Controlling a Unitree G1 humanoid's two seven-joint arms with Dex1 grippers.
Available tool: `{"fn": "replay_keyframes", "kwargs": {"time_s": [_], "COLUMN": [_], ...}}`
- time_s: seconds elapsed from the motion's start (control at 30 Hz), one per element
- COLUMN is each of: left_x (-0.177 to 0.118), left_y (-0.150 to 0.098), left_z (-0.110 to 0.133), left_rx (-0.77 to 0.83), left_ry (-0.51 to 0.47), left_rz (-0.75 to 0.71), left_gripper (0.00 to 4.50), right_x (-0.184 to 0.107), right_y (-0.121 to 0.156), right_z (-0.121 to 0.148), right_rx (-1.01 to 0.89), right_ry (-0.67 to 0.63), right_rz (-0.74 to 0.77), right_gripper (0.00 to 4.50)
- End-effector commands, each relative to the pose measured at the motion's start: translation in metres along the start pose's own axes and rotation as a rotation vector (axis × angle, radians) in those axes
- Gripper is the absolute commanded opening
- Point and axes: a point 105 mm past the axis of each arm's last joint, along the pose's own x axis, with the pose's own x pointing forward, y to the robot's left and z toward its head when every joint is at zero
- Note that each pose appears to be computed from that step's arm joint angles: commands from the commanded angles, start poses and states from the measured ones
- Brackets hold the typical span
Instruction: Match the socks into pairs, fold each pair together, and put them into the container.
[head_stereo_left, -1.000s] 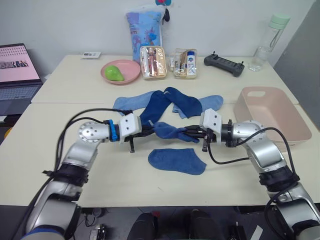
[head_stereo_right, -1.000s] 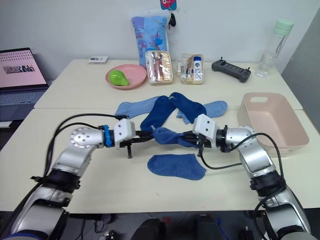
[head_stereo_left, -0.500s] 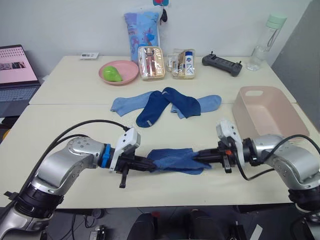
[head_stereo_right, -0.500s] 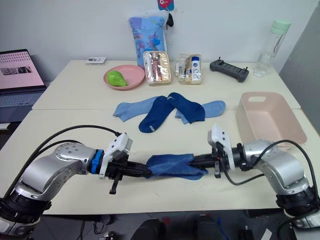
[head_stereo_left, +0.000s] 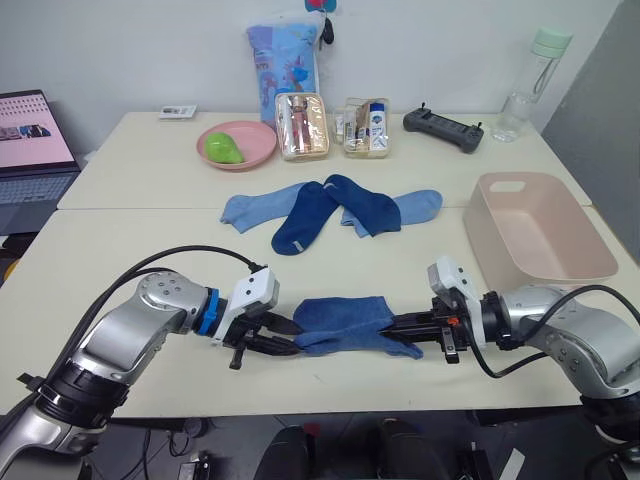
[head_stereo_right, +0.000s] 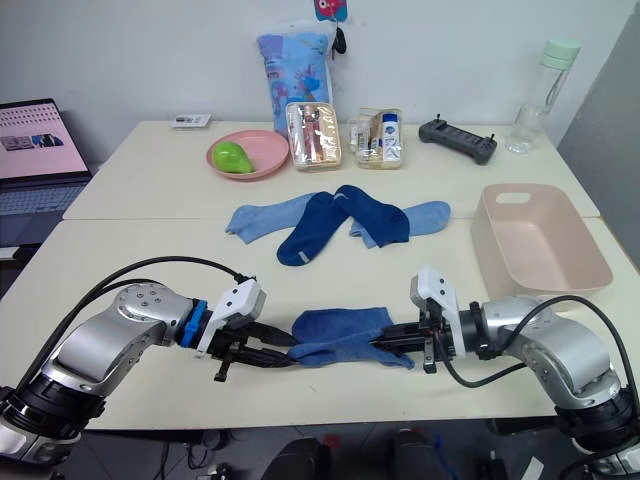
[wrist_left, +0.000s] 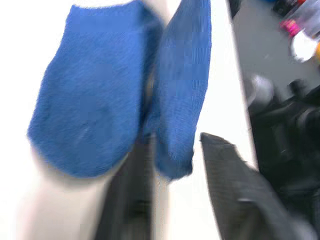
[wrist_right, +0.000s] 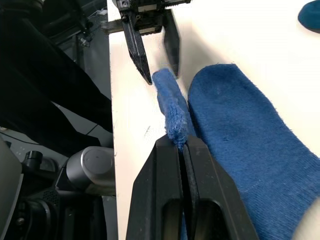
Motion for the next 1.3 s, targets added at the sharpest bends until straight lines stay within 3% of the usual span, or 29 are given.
{"fn": "replay_keyframes", "kwargs": {"time_s": [0.03, 0.13, 0.2, 0.33, 0.57, 0.67, 0.83, 1.17, 1.3], "left_x": [-0.003, -0.002, 0.002, 0.012, 0.022, 0.016, 0.007, -0.005, 0.001], "left_y": [0.010, 0.016, 0.008, -0.007, 0.005, 0.006, -0.007, -0.036, -0.009], "left_z": [0.017, 0.034, 0.037, 0.034, 0.021, 0.023, 0.022, 0.024, 0.022], "left_rx": [0.076, 0.213, 0.263, 0.310, 0.337, 0.308, 0.254, 0.054, 0.059], "left_ry": [-0.069, -0.124, -0.134, -0.113, -0.049, -0.074, -0.092, -0.116, -0.113], "left_rz": [0.083, 0.182, 0.166, 0.142, 0.224, 0.214, 0.144, 0.014, 0.108], "left_gripper": [1.98, 1.98, 1.98, 1.98, 1.98, 1.43, 0.01, 0.01, 0.01], "right_x": [0.001, 0.001, 0.001, 0.000, 0.001, 0.000, -0.001, -0.001, 0.003], "right_y": [0.003, 0.002, 0.001, 0.001, 0.003, 0.002, 0.003, 0.014, -0.005], "right_z": [0.006, 0.006, 0.007, 0.007, 0.010, 0.010, 0.007, 0.006, 0.004], "right_rx": [-0.035, -0.037, -0.039, -0.041, -0.043, -0.043, -0.038, 0.040, 0.008], "right_ry": [-0.018, -0.017, -0.015, -0.012, -0.009, -0.004, 0.011, -0.012, -0.003], "right_rz": [0.002, -0.003, -0.006, -0.005, 0.007, 0.003, 0.001, 0.051, -0.025], "right_gripper": [0.00, 0.00, 0.00, 0.00, 0.00, 0.00, 0.00, 0.00, 0.00]}}
